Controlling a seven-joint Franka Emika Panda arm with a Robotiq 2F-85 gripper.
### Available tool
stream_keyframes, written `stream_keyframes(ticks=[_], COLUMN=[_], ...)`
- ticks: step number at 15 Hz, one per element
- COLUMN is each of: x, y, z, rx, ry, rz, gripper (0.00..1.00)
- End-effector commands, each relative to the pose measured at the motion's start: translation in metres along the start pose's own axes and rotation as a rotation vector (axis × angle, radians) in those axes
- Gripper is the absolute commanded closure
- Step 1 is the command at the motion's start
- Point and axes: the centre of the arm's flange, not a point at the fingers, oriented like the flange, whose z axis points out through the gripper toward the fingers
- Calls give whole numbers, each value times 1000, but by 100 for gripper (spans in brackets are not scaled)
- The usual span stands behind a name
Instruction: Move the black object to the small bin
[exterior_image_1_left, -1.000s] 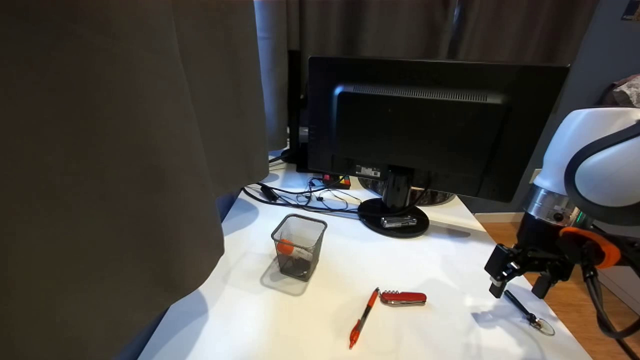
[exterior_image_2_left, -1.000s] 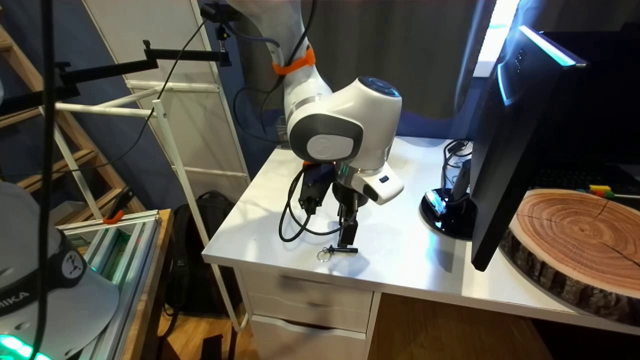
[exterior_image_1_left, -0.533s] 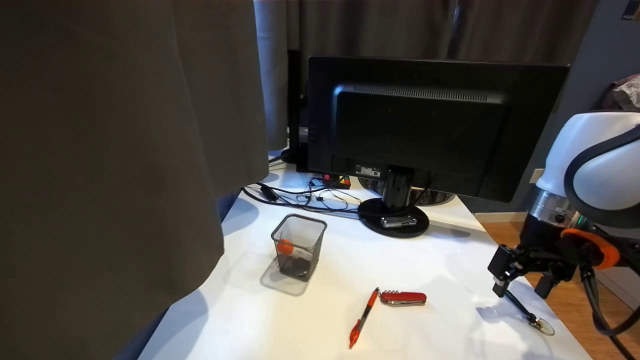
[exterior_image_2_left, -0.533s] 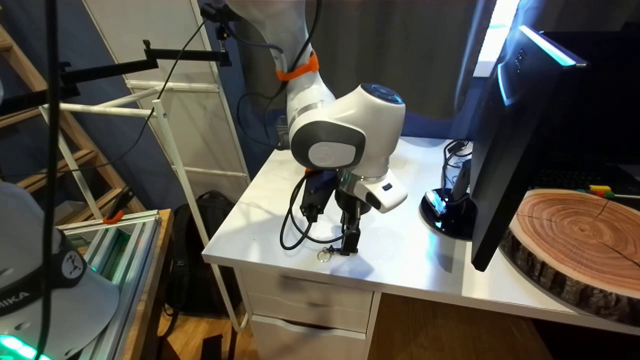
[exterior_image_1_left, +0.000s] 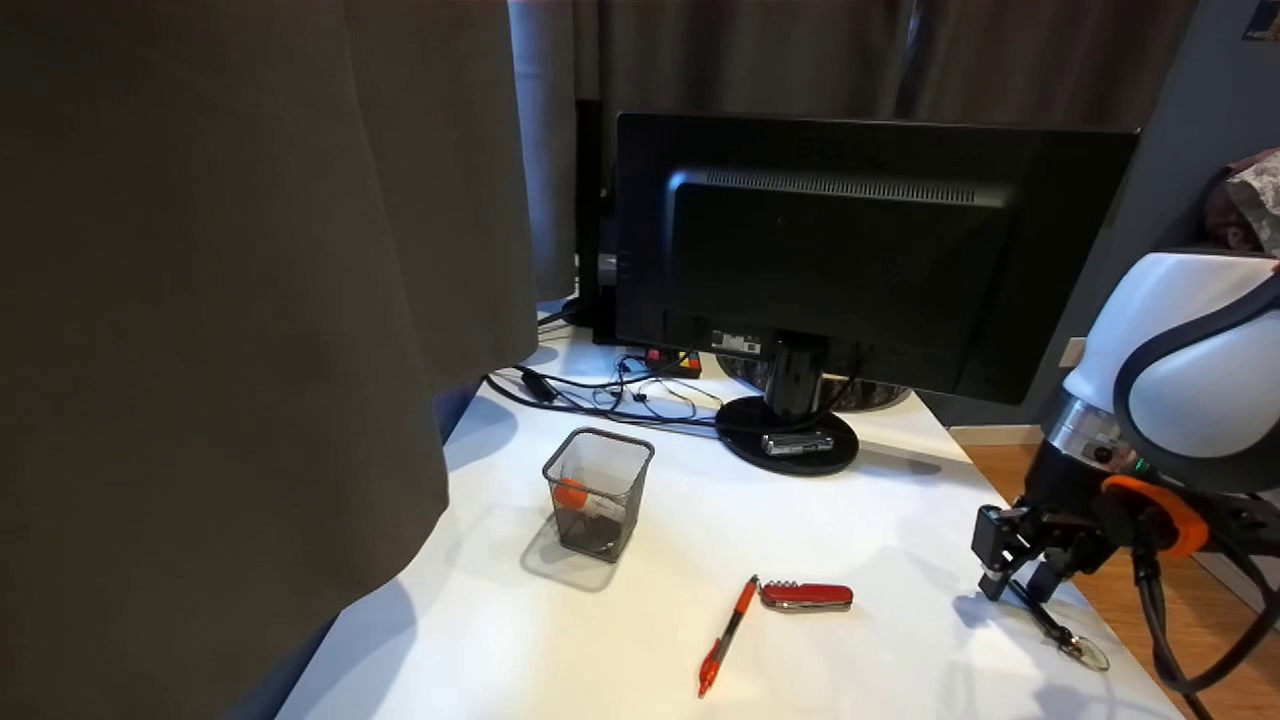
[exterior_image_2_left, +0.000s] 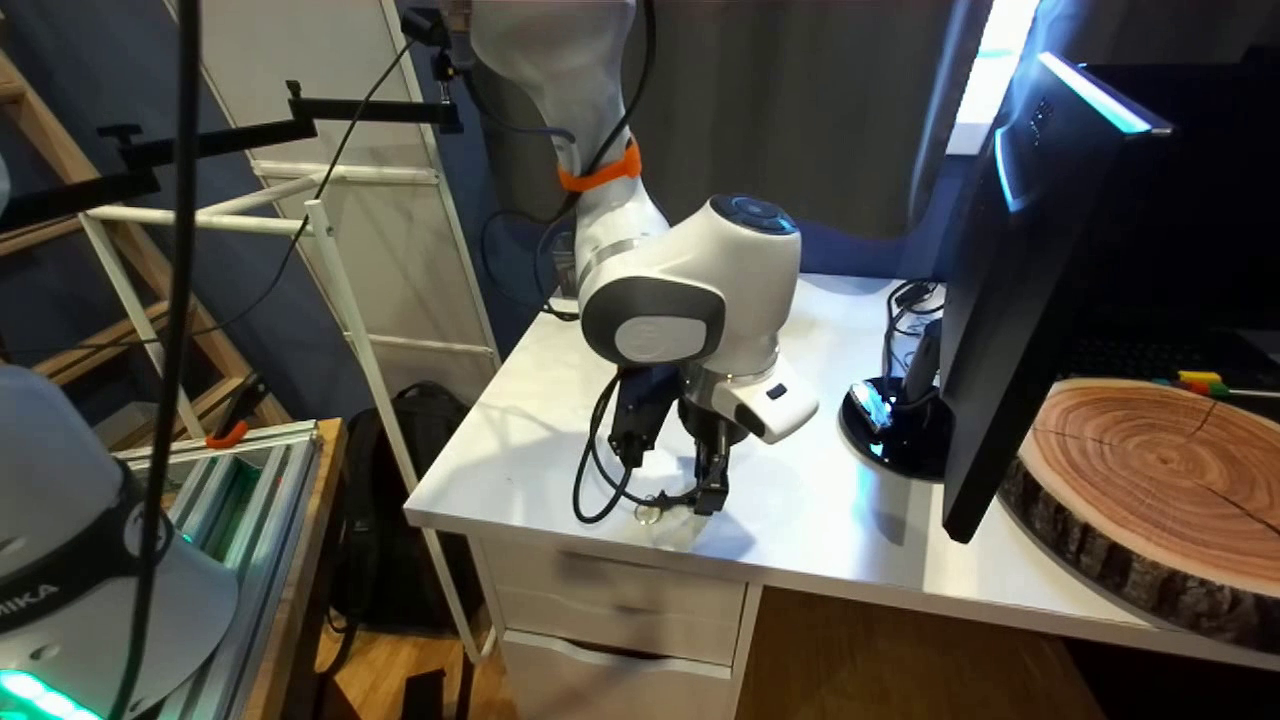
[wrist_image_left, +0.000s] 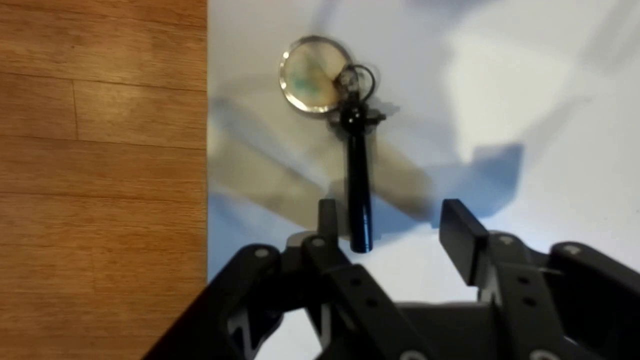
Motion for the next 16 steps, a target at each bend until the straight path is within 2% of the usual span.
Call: stream_keyframes(ticks=[1,5,8,13,14,15,16], x=[12,15,15,40,38,42,43], y=[9,14,3,-28,-32,-35,-33], z=[12,4,-21,-118,-85,-100,-103], rx=[-7,-2,70,328,236,256,251], ry=[18,29,42,157,143,158,160], rz=[5,16,-14,-61,-40,-48,-47], gripper=[75,100,97,97,97,87,87])
